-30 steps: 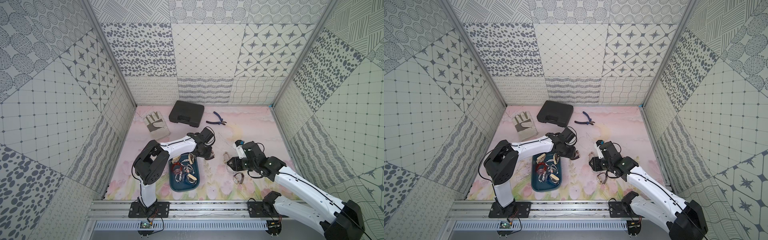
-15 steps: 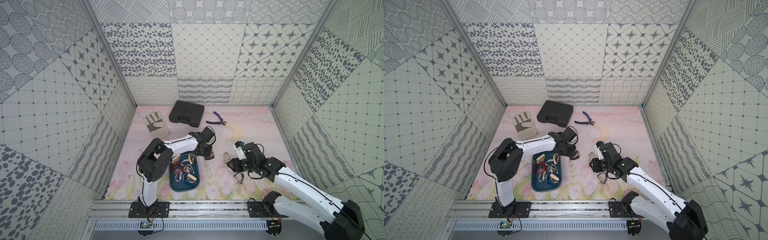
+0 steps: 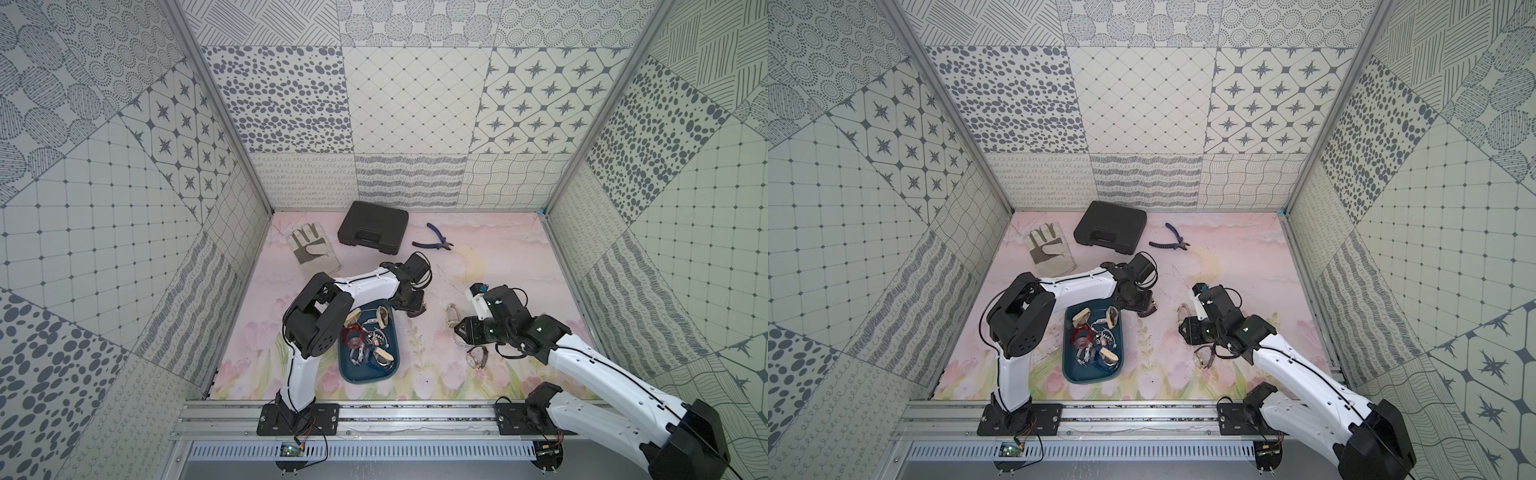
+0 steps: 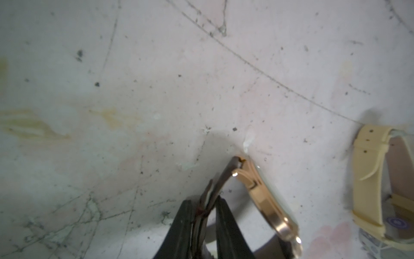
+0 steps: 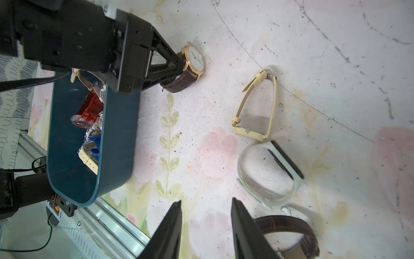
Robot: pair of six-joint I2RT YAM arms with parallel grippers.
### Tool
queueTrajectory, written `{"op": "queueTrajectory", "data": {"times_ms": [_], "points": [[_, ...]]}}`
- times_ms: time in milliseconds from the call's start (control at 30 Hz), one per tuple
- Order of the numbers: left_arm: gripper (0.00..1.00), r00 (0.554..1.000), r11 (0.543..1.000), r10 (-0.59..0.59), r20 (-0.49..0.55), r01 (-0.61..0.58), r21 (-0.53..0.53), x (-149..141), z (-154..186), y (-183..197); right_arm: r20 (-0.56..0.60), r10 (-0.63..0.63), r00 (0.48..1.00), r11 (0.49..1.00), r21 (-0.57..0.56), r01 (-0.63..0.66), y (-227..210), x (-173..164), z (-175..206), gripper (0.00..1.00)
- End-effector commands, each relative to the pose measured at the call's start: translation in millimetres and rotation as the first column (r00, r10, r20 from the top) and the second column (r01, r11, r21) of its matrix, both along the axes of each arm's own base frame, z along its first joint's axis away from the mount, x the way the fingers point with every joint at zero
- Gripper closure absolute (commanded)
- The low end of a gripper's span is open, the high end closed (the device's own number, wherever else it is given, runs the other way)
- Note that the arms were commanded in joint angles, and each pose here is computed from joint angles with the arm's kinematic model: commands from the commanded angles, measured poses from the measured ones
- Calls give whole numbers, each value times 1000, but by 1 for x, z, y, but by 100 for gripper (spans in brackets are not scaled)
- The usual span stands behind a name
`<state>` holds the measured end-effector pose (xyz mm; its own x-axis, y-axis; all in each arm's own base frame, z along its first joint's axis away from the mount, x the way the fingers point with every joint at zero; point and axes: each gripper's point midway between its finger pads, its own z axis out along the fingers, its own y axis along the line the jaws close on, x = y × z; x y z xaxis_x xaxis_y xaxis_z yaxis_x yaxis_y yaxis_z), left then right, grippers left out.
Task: Put the watch into the storage box
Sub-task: Pick up the watch at the center of the board.
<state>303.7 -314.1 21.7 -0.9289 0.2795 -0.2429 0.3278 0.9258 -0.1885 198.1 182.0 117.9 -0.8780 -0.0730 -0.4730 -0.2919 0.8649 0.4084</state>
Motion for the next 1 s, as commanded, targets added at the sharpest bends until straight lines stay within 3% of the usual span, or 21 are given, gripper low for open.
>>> {"op": "queueTrajectory", "data": {"times_ms": [0, 133, 433, 767, 967], "points": [[89, 999, 999, -28, -28, 29, 25, -6, -7, 4, 36, 3, 999, 1000, 26, -4, 5, 4, 7, 59], [100, 999, 999, -35, -16, 35, -10, -6, 3, -2, 35, 3, 999, 1000, 23, -4, 4, 4, 6, 59], [100, 998, 997, -40, 47, 43, -62, -13, 66, 6, 47, 3, 999, 1000, 12, -4, 1, 3, 7, 59], [100, 991, 995, 19, 133, -31, 91, -79, 119, 115, 63, 17, 998, 1000, 4, -17, 1, 4, 8, 60], [100, 988, 980, 92, 121, -111, 168, -120, 109, 171, 60, 24, 998, 1000, 14, -25, 4, 5, 8, 59]]}}
